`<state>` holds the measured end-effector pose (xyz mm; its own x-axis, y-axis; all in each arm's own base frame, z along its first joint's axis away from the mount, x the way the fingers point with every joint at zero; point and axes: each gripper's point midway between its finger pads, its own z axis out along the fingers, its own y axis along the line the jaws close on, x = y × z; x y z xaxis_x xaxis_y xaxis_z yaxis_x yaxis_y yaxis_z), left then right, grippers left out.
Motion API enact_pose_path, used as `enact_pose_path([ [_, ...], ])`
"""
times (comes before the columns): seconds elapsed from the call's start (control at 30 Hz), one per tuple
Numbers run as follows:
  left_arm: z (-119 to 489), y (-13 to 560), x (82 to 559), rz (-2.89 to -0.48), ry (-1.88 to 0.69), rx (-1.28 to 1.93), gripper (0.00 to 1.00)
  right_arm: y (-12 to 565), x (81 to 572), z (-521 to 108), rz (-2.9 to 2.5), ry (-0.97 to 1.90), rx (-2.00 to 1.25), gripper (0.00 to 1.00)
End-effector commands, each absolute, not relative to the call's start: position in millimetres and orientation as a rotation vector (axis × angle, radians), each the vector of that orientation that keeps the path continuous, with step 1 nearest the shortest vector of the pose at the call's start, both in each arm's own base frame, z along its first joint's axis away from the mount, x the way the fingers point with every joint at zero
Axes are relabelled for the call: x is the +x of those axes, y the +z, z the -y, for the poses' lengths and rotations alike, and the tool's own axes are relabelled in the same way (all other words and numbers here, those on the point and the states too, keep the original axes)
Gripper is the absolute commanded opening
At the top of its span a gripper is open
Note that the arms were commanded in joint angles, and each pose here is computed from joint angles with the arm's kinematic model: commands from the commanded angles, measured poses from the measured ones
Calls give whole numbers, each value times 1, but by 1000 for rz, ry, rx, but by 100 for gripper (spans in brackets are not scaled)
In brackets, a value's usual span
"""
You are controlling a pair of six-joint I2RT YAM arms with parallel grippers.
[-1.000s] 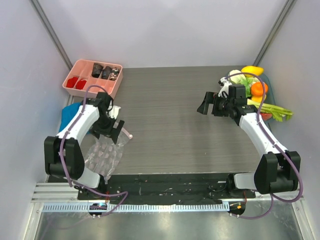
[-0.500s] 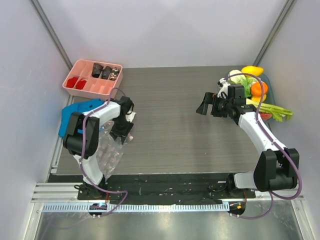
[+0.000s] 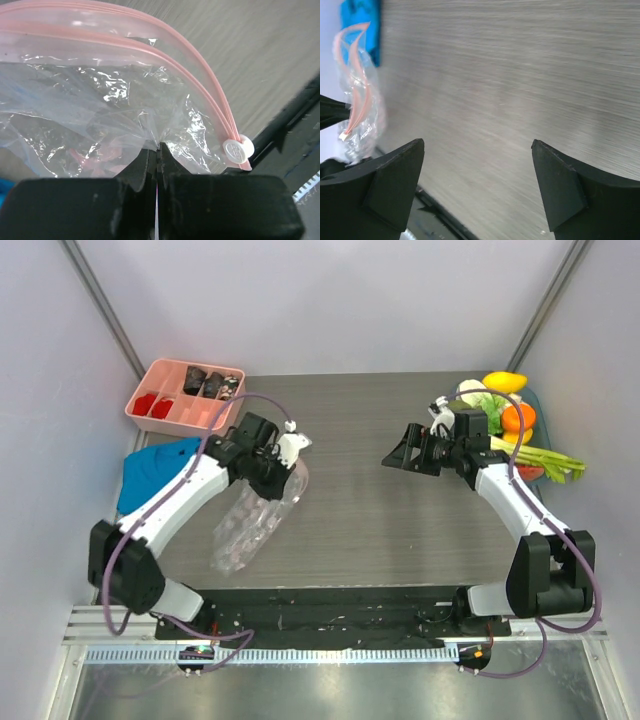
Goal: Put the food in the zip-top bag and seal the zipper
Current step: Pick up the zipper food storage bag at the center of the board, then open the zipper of the food storage bag at the center of the board.
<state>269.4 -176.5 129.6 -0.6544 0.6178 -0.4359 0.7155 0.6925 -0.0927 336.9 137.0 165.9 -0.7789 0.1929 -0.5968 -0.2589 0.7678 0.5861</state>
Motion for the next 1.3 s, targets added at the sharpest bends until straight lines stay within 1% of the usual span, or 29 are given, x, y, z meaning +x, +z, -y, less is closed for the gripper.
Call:
enact_pose_path([
  [0.0,224,196,265,-2026,-629,1269,0,197,329,-169,-2181,1206,-65,88],
  [0.1,238,214,259,-1848,-630,1351,0,218,323,-185,-2116,1336,-60,81],
  [0.17,248,218,252,-1762,-613,1441,0,232,316,-199,-2085,1392,-94,80],
  [0.27,259,213,245,-1702,-589,1556,0,245,313,-212,-2071,1424,-128,80],
  [0.33,263,209,242,-1689,-583,1599,0,250,309,-221,-2074,1447,-143,79],
  [0.47,275,205,235,-1639,-570,1672,0,247,309,-234,-2084,1444,-181,72],
  [0.5,277,204,235,-1632,-565,1682,0,247,306,-239,-2085,1452,-205,71],
  [0.73,284,198,240,-1649,-562,1702,0,244,291,-255,-2090,1475,-283,65],
  [0.83,285,197,242,-1643,-557,1704,0,246,289,-258,-2067,1484,-301,60],
  [0.87,285,197,242,-1641,-557,1703,0,244,288,-259,-2067,1484,-304,56],
  [1.0,287,201,240,-1611,-570,1700,0,232,288,-264,-2095,1467,-307,47],
  [1.03,288,203,241,-1601,-569,1696,0,228,287,-266,-2107,1469,-311,42],
  [1.1,288,208,240,-1579,-563,1691,0,226,285,-271,-2112,1474,-323,37],
  [1.17,288,211,244,-1568,-538,1676,1,230,285,-274,-2101,1485,-341,23],
  [1.23,284,213,250,-1589,-495,1638,5,235,285,-275,-2084,1486,-360,1],
  [1.27,284,219,256,-1593,-474,1598,11,242,286,-275,-2073,1470,-368,1],
])
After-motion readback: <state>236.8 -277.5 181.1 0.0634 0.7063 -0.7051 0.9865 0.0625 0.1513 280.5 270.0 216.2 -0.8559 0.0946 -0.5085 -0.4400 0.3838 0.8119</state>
